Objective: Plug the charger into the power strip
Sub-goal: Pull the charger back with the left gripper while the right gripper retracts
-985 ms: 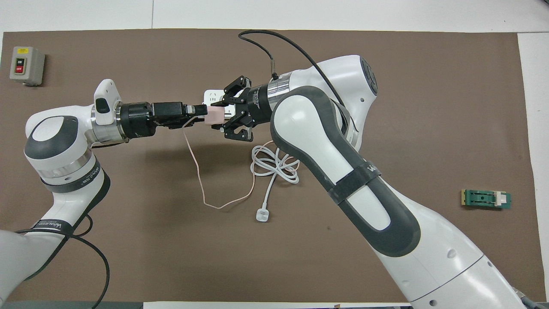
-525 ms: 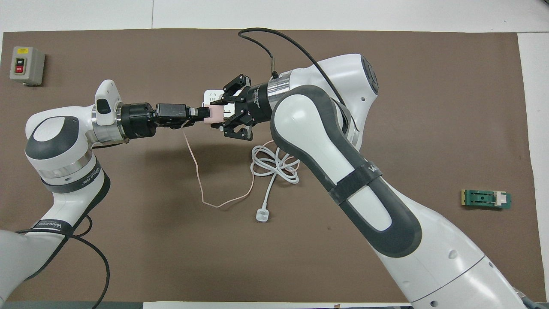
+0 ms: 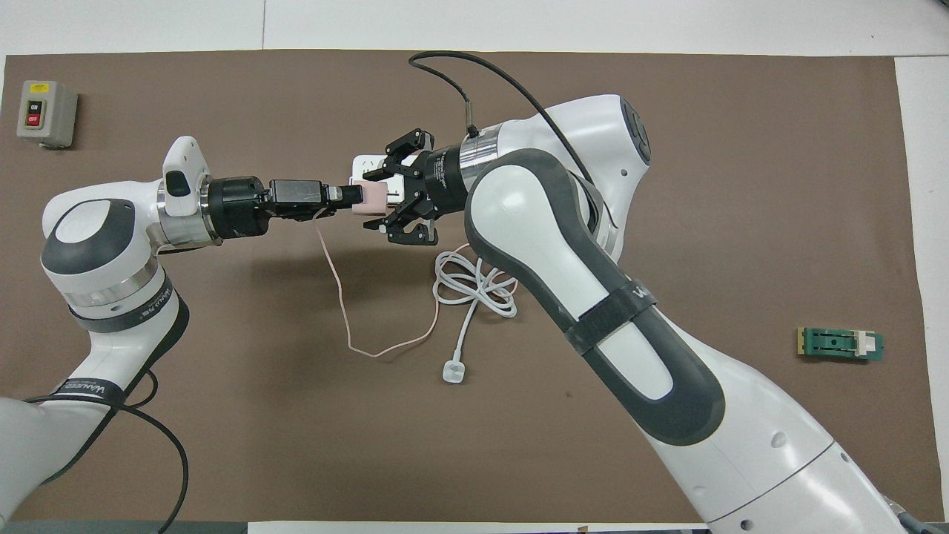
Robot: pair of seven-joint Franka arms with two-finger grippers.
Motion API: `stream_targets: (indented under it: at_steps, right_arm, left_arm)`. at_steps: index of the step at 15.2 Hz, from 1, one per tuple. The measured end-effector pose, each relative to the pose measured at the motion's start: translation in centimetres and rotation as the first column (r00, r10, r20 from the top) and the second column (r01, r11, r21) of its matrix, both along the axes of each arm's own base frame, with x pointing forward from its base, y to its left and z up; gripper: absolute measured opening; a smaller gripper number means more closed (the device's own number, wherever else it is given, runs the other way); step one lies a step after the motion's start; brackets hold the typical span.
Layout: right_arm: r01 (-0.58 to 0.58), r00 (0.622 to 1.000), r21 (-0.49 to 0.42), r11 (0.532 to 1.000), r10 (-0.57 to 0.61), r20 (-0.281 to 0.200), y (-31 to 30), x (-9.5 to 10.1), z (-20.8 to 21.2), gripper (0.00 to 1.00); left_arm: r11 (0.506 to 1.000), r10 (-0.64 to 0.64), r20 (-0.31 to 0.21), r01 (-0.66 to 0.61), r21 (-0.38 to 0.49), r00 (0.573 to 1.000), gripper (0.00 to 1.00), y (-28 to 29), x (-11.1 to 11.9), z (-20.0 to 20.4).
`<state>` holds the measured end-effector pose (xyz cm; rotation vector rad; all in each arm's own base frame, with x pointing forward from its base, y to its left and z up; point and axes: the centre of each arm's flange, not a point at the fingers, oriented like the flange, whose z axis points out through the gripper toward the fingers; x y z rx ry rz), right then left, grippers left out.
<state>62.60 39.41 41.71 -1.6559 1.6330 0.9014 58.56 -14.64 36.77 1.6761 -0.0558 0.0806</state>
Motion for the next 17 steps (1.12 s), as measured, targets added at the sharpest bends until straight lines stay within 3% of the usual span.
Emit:
stream_targets:
  at_steps: [1,4,8,10,14,17]
  right_arm:
    - [0.0,1.0,0.0,1.0,0.0,0.0,0.0,0.0,0.0,1.0]
    - [0.002,1.0,-0.001,1.0,-0.002,0.001,-0.1,0.1,0.0,1.0]
    - [0.033,0.999,0.001,0.999,-0.033,0.018,-2.0,1.4,0.9,1.0]
    - [0.067,0.997,0.01,0.998,-0.067,0.037,-4.1,2.5,2.3,1.0]
    - [0.114,0.992,0.016,0.993,-0.115,0.056,-9.7,4.6,4.9,1.0]
    - [0.133,0.987,-0.046,0.99,-0.128,0.094,-15.3,5.8,7.0,1.0]
  left_arm:
    - [1.0,-0.018,0.007,0.018,0.012,1.0,0.29,0.2,0.1,0.3]
    - [0.99,-0.118,0.003,0.117,0.074,0.993,0.29,2.0,0.7,2.5]
    - [0.962,-0.195,-0.053,0.202,0.184,0.979,0.29,5.3,2.1,6.8]
    - [0.936,-0.223,-0.089,0.238,0.258,0.971,0.29,5.4,2.5,8.9]
    - [0.887,-0.26,-0.092,0.276,0.369,0.961,0.29,5.6,3.0,11.9]
    - [0.832,-0.286,-0.105,0.302,0.466,0.952,0.29,6.1,3.1,13.6]
